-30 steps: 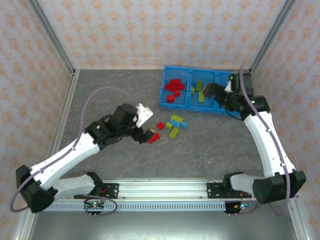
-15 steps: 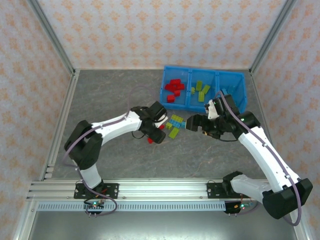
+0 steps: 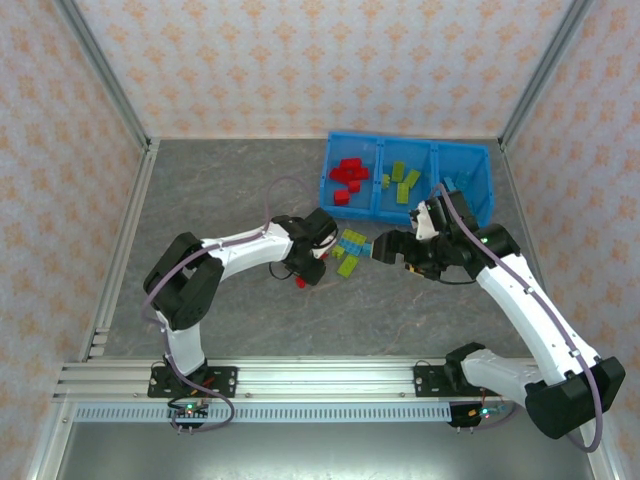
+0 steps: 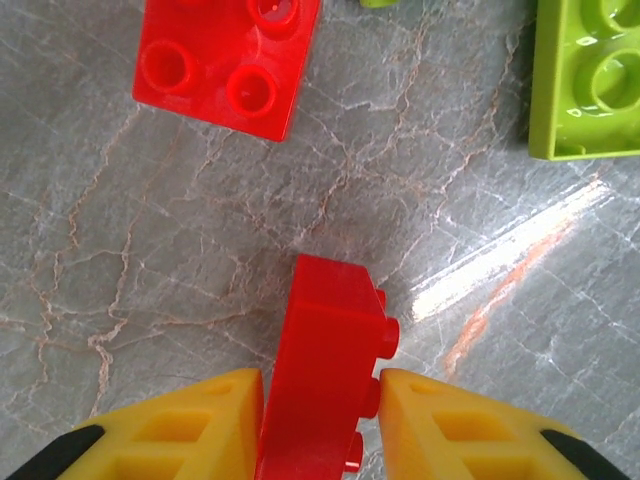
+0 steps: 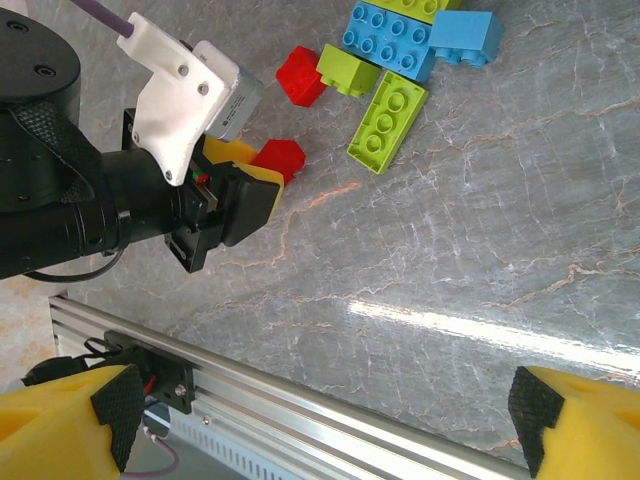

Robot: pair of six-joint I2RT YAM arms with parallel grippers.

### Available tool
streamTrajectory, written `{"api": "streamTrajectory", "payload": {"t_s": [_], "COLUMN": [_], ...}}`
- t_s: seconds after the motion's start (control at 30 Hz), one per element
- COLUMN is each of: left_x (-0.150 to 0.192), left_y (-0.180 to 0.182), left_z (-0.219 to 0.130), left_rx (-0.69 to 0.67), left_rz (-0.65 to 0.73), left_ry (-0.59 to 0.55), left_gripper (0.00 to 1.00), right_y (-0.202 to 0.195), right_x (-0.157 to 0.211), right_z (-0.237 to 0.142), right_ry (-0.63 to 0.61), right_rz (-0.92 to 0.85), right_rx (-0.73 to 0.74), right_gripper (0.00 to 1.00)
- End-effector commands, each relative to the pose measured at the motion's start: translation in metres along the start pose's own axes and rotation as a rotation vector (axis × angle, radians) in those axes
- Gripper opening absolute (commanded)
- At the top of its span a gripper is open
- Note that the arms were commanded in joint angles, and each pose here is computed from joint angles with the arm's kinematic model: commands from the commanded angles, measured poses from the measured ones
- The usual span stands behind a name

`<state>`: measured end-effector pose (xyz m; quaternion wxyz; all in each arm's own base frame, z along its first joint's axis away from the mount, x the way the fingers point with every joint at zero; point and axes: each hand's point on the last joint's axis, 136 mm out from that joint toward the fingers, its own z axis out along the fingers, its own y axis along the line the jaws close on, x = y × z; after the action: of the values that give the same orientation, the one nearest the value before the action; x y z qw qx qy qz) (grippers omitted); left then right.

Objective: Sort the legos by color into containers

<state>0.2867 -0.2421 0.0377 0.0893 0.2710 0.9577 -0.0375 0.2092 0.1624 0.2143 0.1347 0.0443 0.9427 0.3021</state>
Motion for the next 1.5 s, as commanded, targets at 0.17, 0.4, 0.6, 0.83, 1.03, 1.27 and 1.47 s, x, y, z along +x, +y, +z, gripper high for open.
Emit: {"api": "streamTrajectory", "payload": {"t_s": [0.17,0.4,0.6,0.83,1.03,1.27,1.47], "left_x": [0.007,-0.018,-0.103,-0.215,-0.273,-0.268,-0.2], "left_y": [0.009,-0.011,0.004,0.054,0.061,0.043,0.012], "left_z": [0.02,-0.039,-0.117,-0.11,-0.112,-0.166,-0.255], "left_rx": [-0.047,0.048,-0.055,-0.195,-0.22,-0.118,0.054], "left_rz": [-0.015,-0.028,-0.069,-0.186,-0.167,-0.153,-0.123], "left_ry": [0.041,-0.11,-0.395,-0.539,-0.607,-0.645,-0.797], "left_gripper": [0.35,0.17,0.16,0.13,0.38,0.58,0.58], "right_y": [0.005,0.008,0.003,0.014,0.007,-0.019,-0.03], "right_x": [0.003,0.002,-0.016,-0.023,-0.026,-0.028,-0.039], "right_z": [-0.01,-0.012,-0.008,-0.014,-0.023,-0.005,0.027], "right_ry": [-0.022,-0.038,-0.126,-0.167,-0.233,-0.262,-0.278], "right_rz": [0.006,0.017,0.063,0.097,0.127,0.239,0.223], "right_rx": [-0.019,-0.036,-0.015,-0.073,-0.051,0.029,0.163], "right_gripper": [0.95,0.95,0.95,0.94,0.94,0.94,0.94]}}
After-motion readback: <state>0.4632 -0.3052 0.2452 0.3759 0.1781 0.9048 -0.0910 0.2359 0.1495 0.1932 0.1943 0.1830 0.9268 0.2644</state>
